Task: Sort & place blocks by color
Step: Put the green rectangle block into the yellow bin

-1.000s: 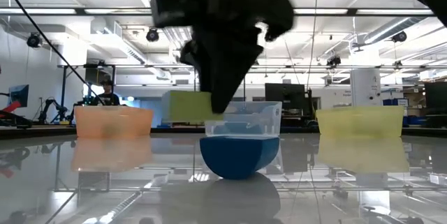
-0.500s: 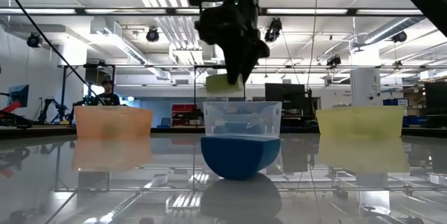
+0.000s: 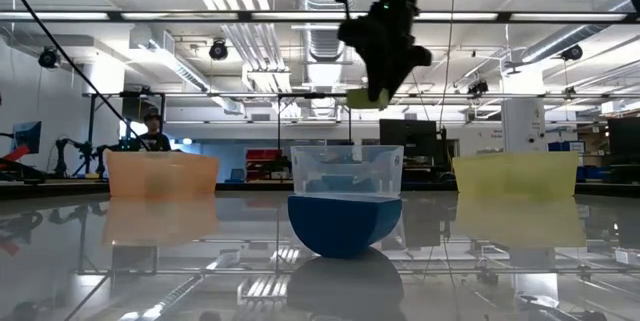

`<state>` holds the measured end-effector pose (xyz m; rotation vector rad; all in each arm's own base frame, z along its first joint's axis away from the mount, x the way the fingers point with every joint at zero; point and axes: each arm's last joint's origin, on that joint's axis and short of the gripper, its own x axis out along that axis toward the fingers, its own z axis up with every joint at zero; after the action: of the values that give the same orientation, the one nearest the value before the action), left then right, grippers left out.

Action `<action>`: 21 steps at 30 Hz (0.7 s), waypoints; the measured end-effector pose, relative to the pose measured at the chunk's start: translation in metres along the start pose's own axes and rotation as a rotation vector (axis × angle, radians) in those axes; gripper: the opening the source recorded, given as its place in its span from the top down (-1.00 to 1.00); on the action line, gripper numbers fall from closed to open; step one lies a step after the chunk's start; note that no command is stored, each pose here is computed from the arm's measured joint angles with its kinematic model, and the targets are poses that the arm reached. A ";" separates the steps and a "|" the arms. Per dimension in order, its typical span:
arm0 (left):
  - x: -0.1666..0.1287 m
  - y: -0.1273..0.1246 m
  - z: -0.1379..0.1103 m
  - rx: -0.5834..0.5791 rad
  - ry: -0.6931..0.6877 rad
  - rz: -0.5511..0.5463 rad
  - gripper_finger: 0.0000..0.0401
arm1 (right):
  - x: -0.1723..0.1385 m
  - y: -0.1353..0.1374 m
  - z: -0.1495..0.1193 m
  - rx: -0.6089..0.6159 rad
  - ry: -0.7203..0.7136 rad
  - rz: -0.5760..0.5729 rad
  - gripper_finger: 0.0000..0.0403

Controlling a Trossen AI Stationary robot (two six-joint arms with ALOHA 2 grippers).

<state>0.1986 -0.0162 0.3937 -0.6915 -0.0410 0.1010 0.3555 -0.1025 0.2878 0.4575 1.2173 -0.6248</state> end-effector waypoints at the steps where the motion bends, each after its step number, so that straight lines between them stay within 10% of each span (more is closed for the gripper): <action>1: 0.000 0.000 0.000 0.000 -0.001 0.003 0.16 | 0.001 -0.008 -0.003 0.039 -0.001 -0.004 0.38; 21: 0.002 0.003 0.001 -0.002 -0.032 0.050 0.16 | 0.010 -0.151 -0.081 0.548 0.077 -0.080 0.38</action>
<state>0.2007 -0.0132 0.3924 -0.6934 -0.0548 0.1602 0.1998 -0.1665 0.2554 0.8995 1.1323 -1.0238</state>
